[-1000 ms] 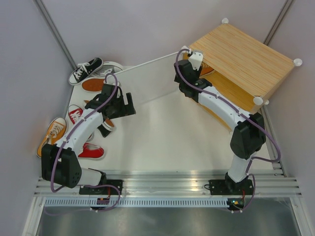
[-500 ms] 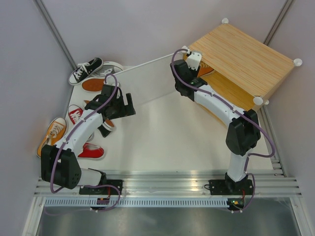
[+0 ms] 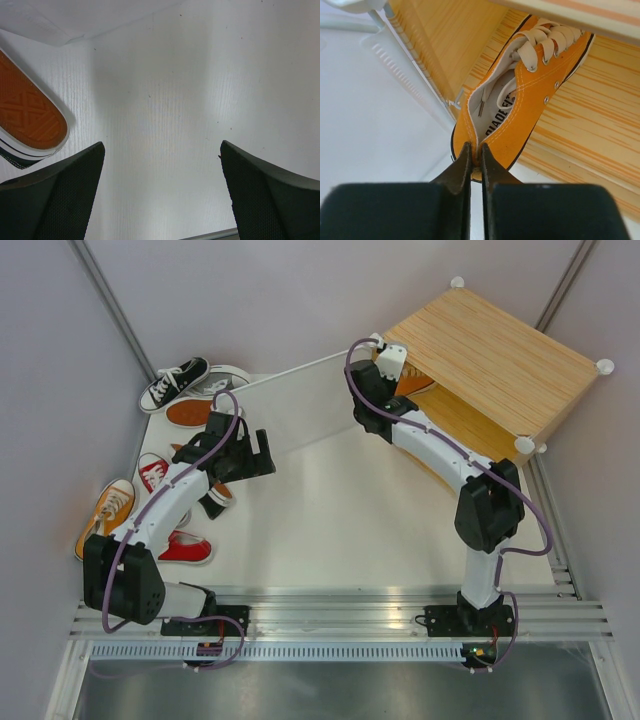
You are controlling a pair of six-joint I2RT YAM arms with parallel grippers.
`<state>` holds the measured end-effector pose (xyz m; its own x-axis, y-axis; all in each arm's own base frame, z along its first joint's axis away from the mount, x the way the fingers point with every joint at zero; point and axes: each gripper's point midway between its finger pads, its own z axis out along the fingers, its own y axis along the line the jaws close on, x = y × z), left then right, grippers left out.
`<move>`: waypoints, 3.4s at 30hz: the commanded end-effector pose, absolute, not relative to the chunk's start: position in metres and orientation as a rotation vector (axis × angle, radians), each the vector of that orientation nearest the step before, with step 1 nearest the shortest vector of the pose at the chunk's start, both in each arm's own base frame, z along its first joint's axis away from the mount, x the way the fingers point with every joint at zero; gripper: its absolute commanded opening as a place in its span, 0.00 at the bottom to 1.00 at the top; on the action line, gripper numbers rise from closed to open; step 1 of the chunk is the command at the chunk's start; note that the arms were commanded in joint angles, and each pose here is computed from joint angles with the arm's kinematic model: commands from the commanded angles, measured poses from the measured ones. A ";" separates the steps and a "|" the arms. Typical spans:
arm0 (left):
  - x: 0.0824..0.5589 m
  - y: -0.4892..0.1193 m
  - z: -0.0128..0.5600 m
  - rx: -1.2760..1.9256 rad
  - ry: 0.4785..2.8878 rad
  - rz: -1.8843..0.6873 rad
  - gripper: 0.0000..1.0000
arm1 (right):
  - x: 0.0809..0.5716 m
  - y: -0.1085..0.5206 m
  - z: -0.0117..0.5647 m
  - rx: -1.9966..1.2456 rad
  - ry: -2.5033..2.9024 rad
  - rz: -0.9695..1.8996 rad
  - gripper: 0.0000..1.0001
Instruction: Place and organize the shoes in the shoe cabinet
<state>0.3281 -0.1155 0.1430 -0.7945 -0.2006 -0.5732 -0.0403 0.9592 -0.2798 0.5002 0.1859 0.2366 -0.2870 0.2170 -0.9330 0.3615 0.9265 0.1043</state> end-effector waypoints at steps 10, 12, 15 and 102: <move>0.335 -0.109 0.160 -0.151 2.397 -0.318 0.99 | 0.534 0.167 0.281 0.283 1.775 -0.095 0.01; 0.335 -0.110 0.161 -0.152 2.395 -0.321 0.99 | 0.539 0.162 0.285 0.241 1.767 -0.111 0.01; 0.335 -0.110 0.161 -0.150 2.395 -0.320 0.99 | 0.546 0.155 0.286 0.217 1.762 -0.113 0.01; 0.333 -0.107 0.154 -0.180 2.410 -0.302 0.99 | 0.530 0.152 0.236 0.207 1.808 0.038 0.19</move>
